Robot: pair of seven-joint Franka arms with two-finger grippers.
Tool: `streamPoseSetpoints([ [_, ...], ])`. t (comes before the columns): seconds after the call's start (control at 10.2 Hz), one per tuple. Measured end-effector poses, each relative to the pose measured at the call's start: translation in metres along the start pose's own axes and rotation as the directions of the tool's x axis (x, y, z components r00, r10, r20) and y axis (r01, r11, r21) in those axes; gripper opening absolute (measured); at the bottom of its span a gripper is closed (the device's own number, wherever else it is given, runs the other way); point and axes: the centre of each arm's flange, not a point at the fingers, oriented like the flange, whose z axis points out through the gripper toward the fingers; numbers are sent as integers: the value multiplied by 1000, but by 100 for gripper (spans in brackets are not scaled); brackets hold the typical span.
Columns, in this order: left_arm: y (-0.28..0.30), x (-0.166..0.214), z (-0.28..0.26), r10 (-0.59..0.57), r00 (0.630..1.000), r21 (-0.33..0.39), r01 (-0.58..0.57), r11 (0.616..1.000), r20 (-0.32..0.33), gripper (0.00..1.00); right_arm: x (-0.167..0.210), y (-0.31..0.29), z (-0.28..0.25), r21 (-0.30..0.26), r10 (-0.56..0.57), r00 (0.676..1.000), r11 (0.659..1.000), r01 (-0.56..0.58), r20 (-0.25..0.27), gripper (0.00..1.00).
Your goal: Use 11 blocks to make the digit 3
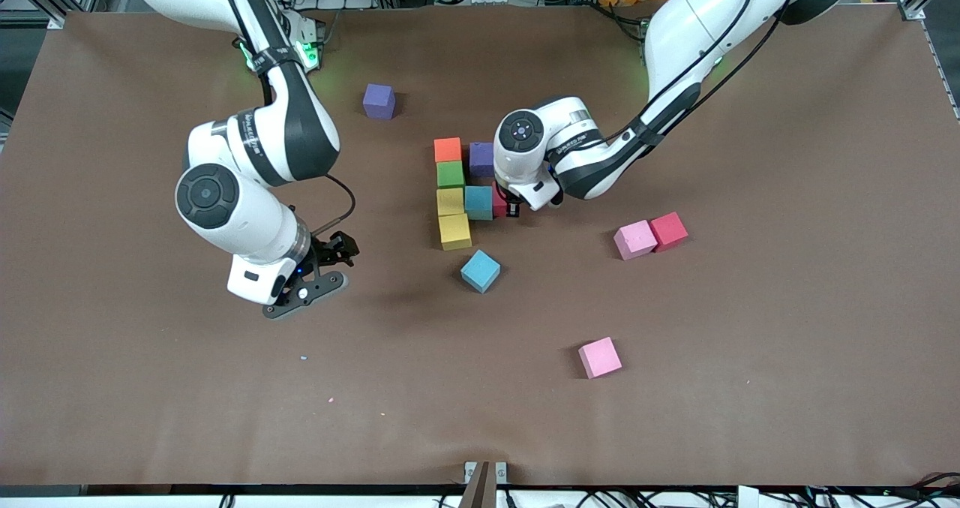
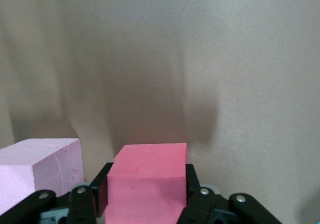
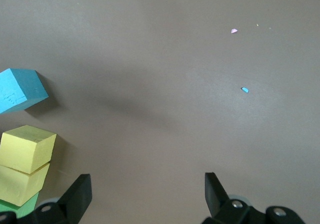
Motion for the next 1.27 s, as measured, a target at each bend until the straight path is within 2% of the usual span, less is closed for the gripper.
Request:
streamPoseSetpoints([
  [0.29,0,0,0,2,1000,0,-2,1000,0,61,0,0,0,0,0,1000,1000,0,0,100],
  [0.39,0,1,1,4,1000,-1,-4,1000,-3,70,0,0,0,0,0,1000,1000,0,0,100],
  [0.59,2,3,4,2,1000,-1,-2,1000,-8,99,0,0,0,0,-1,1000,1000,1,1,100],
  [0.68,4,5,5,1,1000,-1,-1,1000,-11,100,0,0,0,0,-1,1000,1000,1,1,100],
  [0.88,5,6,6,1,1000,-1,-2,1000,-12,92,0,-2,1,2,-4,1000,1000,4,1,100],
  [0.98,5,6,6,2,1000,-1,-2,1000,-12,80,0,-4,1,3,-7,1000,1000,7,1,100],
  [1.27,6,6,5,0,1000,-3,0,1000,-11,81,1,-7,1,5,-11,1000,1000,11,-3,100],
])
